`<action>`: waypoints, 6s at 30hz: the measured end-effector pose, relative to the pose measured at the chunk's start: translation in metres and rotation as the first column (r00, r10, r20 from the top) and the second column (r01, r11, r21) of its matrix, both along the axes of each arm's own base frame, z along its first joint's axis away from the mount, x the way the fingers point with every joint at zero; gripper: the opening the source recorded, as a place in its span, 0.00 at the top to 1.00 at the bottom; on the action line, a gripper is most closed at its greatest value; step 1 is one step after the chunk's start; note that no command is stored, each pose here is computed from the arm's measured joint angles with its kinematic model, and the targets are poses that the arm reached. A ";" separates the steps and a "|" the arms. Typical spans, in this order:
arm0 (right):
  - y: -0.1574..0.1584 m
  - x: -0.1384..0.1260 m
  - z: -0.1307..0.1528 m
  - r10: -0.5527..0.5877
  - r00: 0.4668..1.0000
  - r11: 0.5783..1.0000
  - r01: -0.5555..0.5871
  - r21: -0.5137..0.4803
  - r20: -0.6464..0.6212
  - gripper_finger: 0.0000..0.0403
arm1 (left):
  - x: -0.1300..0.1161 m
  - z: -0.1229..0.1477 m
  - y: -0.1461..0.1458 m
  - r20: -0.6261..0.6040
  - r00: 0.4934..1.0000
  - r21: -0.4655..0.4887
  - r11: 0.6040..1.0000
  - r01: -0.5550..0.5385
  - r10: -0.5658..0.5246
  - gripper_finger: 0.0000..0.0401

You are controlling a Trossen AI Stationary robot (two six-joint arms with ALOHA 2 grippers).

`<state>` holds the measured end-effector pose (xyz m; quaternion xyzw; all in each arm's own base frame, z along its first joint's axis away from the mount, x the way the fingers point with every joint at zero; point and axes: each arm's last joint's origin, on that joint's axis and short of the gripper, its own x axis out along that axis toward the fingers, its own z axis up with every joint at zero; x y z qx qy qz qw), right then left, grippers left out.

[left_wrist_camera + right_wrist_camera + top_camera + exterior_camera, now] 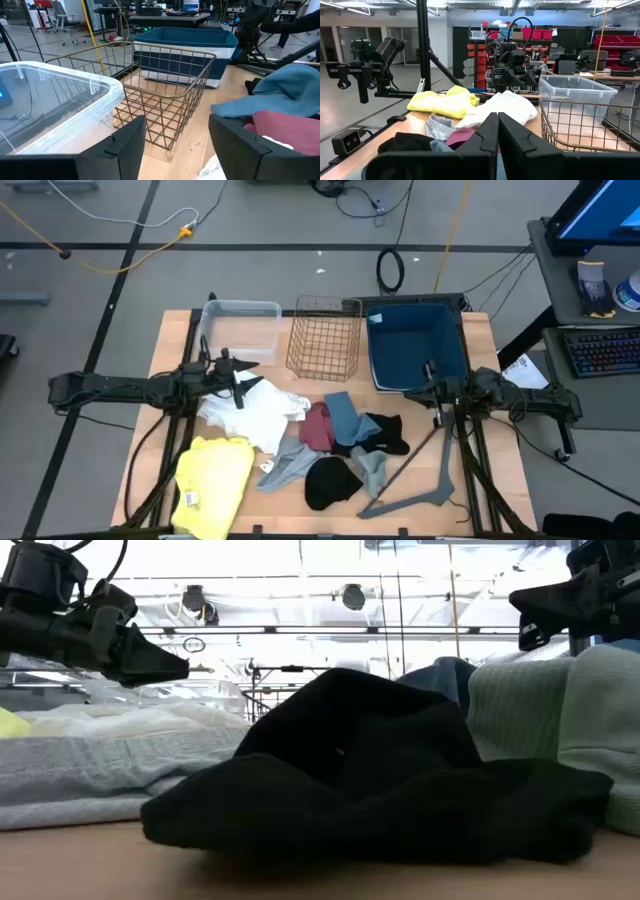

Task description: Pick & Place Cloths

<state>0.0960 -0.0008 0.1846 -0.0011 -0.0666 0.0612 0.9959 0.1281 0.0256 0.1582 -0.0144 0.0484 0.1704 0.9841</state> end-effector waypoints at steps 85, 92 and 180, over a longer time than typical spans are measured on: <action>0.000 0.000 0.000 0.000 1.000 1.000 0.000 0.000 0.000 0.99 | 0.000 0.000 0.000 -0.001 1.000 0.000 1.000 0.000 0.000 0.44; 0.000 0.000 0.000 -0.001 1.000 1.000 0.001 0.000 0.000 0.99 | 0.000 0.000 0.000 0.000 1.000 0.000 1.000 0.000 0.000 0.44; 0.072 0.126 0.025 0.013 0.757 0.926 -0.255 -0.278 -0.654 0.54 | 0.001 0.000 -0.002 0.049 0.998 -0.144 0.989 0.042 -0.035 0.44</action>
